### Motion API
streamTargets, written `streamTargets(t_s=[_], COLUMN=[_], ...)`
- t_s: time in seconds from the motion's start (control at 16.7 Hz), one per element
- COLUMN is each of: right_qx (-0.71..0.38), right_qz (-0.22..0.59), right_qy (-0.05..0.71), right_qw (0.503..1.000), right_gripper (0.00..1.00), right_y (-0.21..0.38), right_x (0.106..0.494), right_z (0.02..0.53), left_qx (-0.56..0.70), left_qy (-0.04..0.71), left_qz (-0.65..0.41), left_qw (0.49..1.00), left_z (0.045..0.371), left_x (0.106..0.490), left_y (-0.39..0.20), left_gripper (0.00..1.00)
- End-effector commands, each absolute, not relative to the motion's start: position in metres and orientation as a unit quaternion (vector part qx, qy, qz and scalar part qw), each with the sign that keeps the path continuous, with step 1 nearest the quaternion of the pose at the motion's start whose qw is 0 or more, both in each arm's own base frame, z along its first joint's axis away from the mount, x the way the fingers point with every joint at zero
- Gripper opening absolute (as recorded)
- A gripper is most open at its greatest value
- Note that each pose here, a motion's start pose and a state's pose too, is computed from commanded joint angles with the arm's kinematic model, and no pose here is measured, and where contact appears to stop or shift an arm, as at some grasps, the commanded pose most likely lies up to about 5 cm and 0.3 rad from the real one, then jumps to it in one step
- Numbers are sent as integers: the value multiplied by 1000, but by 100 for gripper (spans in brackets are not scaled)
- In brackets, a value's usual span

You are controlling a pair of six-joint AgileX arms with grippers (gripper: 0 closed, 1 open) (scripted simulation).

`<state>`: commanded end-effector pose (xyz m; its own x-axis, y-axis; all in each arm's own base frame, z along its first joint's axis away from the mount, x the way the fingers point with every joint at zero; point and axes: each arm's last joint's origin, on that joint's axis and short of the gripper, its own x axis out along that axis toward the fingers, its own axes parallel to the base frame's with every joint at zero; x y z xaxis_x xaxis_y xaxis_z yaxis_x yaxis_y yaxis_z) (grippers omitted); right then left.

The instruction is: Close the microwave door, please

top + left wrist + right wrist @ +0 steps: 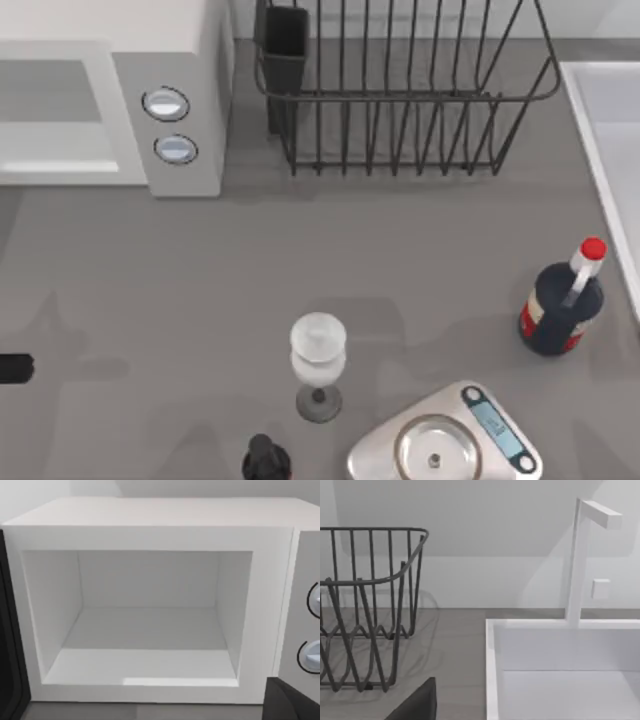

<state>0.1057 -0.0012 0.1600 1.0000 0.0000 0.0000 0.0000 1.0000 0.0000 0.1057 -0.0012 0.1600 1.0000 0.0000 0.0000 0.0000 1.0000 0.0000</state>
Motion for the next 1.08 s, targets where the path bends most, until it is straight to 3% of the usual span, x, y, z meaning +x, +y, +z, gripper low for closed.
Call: streamTargets(t_s=[1.08], right_qx=[0], right_qz=[0], right_qy=[0], right_qw=[1000], right_gripper=[100], right_y=[-1], right_x=[106], right_z=[160], left_qx=[0], left_qy=[1], left_qz=[0], left_qw=[1000], left_z=[185], left_x=[113], left_y=[13], left_gripper=[0])
